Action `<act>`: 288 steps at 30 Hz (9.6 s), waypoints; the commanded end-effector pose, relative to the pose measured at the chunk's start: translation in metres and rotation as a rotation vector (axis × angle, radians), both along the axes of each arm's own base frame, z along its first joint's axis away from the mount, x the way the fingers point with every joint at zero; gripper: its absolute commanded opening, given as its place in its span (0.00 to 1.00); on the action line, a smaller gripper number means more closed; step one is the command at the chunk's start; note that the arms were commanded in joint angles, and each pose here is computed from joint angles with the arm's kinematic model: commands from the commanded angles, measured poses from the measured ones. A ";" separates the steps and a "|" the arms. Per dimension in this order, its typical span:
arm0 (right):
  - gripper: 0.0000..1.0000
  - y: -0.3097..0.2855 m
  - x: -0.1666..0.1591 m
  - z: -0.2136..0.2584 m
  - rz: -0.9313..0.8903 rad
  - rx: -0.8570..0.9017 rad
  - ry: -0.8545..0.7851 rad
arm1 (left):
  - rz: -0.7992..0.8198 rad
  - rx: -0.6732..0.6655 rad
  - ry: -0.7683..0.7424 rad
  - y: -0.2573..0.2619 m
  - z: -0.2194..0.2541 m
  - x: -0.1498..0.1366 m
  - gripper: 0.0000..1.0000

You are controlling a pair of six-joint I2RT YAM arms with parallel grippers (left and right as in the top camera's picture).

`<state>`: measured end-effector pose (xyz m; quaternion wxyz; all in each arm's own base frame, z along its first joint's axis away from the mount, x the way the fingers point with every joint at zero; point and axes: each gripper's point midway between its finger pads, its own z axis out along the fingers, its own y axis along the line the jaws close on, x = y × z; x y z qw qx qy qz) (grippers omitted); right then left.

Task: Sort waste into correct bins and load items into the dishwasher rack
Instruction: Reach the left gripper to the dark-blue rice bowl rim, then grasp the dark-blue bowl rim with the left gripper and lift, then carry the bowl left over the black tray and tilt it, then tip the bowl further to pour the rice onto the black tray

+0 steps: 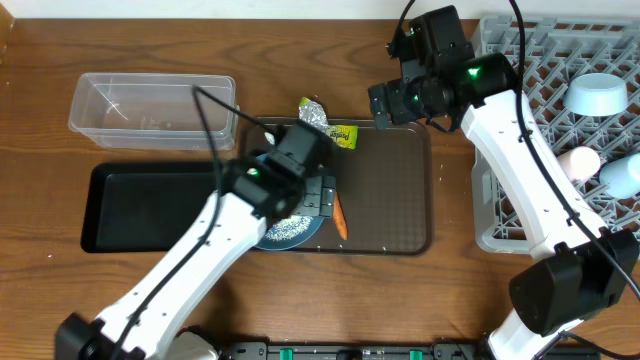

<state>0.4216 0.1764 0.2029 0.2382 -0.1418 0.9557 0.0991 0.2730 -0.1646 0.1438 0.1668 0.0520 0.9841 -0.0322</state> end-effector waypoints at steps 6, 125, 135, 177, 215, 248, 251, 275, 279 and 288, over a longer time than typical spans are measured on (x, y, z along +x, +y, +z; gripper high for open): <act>0.99 0.001 0.000 -0.001 -0.002 -0.005 0.002 | -0.011 0.067 0.089 -0.010 -0.034 0.002 0.98; 0.99 -0.193 0.012 -0.013 -0.487 -0.119 0.091 | -0.140 0.274 -0.071 -0.021 -0.066 -0.004 0.06; 0.99 -0.193 0.012 -0.013 -0.487 -0.119 0.091 | -0.134 0.169 -0.219 -0.003 0.006 -0.008 0.06; 0.99 -0.193 0.012 -0.013 -0.487 -0.120 0.091 | 0.431 -0.624 -0.292 0.188 0.060 0.081 0.06; 0.99 -0.193 0.012 -0.013 -0.487 -0.119 0.091 | 0.530 -1.439 -0.358 0.286 0.098 0.049 0.06; 0.99 -0.193 0.012 -0.013 -0.487 -0.119 0.091 | 0.717 -1.503 -0.368 0.312 0.091 0.019 0.06; 0.99 -0.193 0.012 -0.013 -0.487 -0.119 0.091 | 0.708 -1.493 -0.371 0.306 0.092 0.015 0.06; 0.99 -0.193 0.012 -0.013 -0.487 -0.119 0.091 | 0.514 -1.264 -0.552 0.270 0.144 -0.006 0.06; 0.99 -0.193 0.012 -0.013 -0.487 -0.119 0.091 | 0.484 -1.212 -0.553 0.250 0.157 -0.011 0.06; 0.99 -0.193 0.012 -0.013 -0.487 -0.119 0.091 | 0.343 -0.871 -0.412 0.168 0.159 -0.001 0.06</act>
